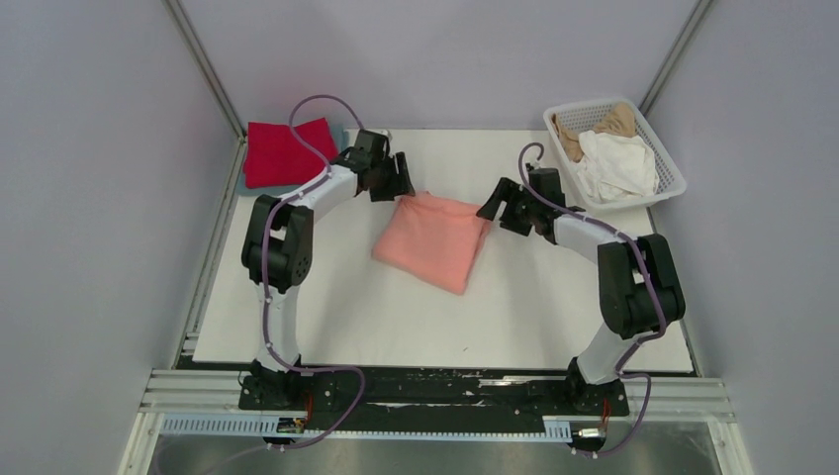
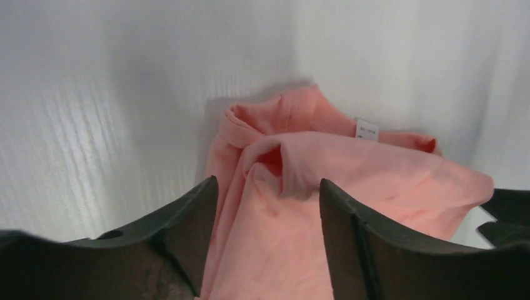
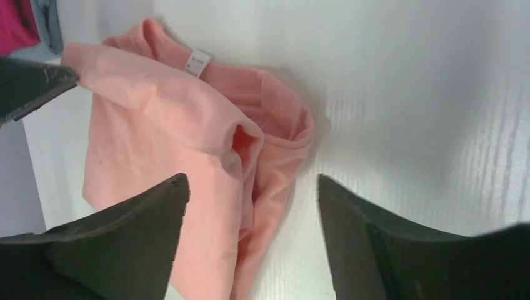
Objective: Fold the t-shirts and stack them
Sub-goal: Fold the long partially folded tshirt into a neat square
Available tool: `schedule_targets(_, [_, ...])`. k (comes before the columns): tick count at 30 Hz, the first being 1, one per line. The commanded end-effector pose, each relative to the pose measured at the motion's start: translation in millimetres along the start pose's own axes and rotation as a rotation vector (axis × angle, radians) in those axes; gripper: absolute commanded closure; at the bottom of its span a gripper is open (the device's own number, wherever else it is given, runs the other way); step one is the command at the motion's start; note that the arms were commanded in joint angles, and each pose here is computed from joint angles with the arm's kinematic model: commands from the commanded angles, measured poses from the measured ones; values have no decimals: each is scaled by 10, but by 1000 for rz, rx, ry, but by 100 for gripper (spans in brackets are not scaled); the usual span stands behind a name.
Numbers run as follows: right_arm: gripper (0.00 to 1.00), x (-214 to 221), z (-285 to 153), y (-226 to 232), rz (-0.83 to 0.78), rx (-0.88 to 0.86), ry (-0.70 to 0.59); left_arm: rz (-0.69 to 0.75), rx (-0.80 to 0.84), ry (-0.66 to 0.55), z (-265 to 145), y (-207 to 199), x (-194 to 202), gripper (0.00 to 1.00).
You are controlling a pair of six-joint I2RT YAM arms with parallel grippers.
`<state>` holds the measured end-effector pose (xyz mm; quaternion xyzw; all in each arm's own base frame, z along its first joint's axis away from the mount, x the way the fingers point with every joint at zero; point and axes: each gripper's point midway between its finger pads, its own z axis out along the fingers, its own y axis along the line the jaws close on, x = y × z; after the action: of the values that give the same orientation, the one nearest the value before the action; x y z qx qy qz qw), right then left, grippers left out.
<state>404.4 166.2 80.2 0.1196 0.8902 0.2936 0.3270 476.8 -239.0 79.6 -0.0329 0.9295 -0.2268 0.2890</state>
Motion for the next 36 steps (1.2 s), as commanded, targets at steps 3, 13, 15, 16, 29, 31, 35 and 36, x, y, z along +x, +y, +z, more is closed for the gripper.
schedule_targets(3, [6,-414,-199,380,-142,-50,-90,58,80,-114,-401,-239,-423,1])
schedule_targets(13, [0,-22,-396,1091,-131,-400,-32,92,368,-91,-816,-838,-192,0])
schedule_targets(15, [0,-31,-263,1061,-109,-394,-22,77,407,-36,-717,-893,-102,0])
schedule_targets(16, [0,-54,-192,1029,-105,-378,-29,67,415,-11,-620,-880,-50,0])
schedule_targets(29, [0,-83,524,435,-152,-156,18,27,301,60,234,-597,-51,0])
schedule_targets(31, [0,-28,609,333,-162,-123,49,18,220,68,365,-434,-28,0])
schedule_targets(35, [0,112,746,140,-159,-74,91,1,148,124,479,-250,142,0])
schedule_targets(36, [0,133,776,100,-156,-65,96,-18,131,150,496,-177,260,0])
